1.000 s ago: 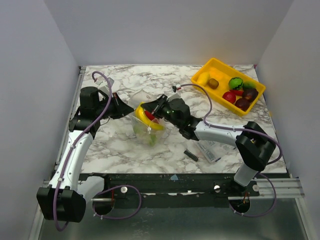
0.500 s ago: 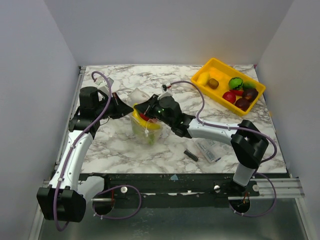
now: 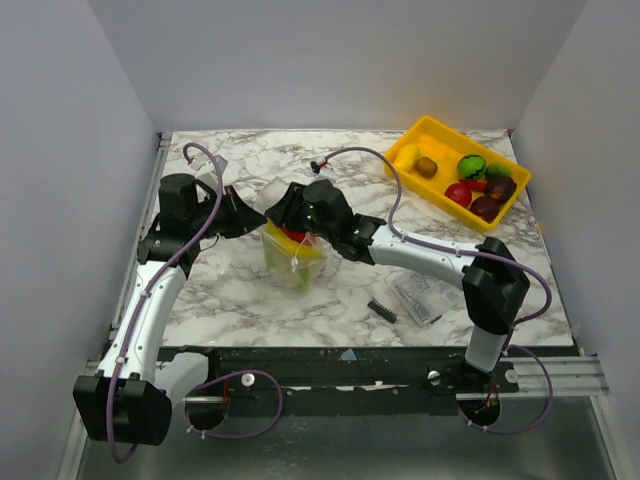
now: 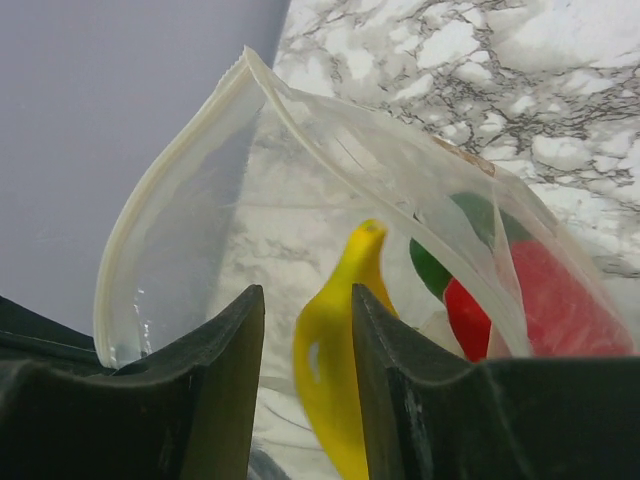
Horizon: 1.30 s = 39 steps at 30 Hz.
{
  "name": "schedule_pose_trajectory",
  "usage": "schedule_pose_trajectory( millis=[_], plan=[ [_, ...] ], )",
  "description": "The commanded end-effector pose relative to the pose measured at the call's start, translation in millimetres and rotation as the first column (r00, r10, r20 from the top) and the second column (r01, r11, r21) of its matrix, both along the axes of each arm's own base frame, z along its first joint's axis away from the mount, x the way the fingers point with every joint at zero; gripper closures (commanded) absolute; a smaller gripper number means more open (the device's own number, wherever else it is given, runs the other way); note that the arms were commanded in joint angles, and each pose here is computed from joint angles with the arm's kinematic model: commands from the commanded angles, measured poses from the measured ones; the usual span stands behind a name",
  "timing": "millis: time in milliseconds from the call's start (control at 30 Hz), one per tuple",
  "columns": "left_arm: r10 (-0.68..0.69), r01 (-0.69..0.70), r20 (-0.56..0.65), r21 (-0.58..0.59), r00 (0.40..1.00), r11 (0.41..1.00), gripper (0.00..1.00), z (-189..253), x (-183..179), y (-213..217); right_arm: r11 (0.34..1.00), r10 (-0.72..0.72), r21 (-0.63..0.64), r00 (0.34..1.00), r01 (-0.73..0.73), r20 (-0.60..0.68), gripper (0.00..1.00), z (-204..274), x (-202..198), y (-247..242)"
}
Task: Place the food in the zip-top bag and seal the zipper
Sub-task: Place the fake fruit in the zipper food storage bag.
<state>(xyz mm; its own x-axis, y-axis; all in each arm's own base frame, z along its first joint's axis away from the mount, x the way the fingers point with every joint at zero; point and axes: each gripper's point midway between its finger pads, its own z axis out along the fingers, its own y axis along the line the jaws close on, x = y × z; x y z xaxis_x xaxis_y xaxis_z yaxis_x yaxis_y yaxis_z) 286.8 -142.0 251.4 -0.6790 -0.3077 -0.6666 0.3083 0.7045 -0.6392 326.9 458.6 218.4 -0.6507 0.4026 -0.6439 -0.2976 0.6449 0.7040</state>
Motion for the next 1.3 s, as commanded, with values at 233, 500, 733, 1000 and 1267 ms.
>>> schedule_pose_trajectory(
  millis=[233,500,733,1000,1267],
  plan=[
    [-0.014,0.014,0.045,0.002,0.999,1.0,1.0,5,-4,-1,0.959,0.189,-0.227,0.979,-0.167,0.075,0.46,7,-41,-14],
    [-0.016,0.016,0.039,-0.001,0.999,1.0,1.0,2,-5,-1,0.935,0.272,-0.282,0.945,-0.215,0.181,0.33,55,-54,-29],
    [-0.026,0.026,0.019,-0.006,0.999,1.0,1.0,-1,-6,-3,0.946,0.176,-0.316,0.933,-0.072,0.313,0.25,113,-43,-64],
    [-0.024,0.024,0.021,-0.004,0.999,1.0,1.0,-1,-7,-2,0.82,-0.264,-0.401,0.893,0.407,0.366,0.18,125,16,-196],
    [-0.041,0.041,0.019,-0.023,0.999,0.999,1.0,0,-8,-5,0.537,-0.674,-0.469,0.691,0.701,0.26,0.2,59,81,-388]
  ],
)
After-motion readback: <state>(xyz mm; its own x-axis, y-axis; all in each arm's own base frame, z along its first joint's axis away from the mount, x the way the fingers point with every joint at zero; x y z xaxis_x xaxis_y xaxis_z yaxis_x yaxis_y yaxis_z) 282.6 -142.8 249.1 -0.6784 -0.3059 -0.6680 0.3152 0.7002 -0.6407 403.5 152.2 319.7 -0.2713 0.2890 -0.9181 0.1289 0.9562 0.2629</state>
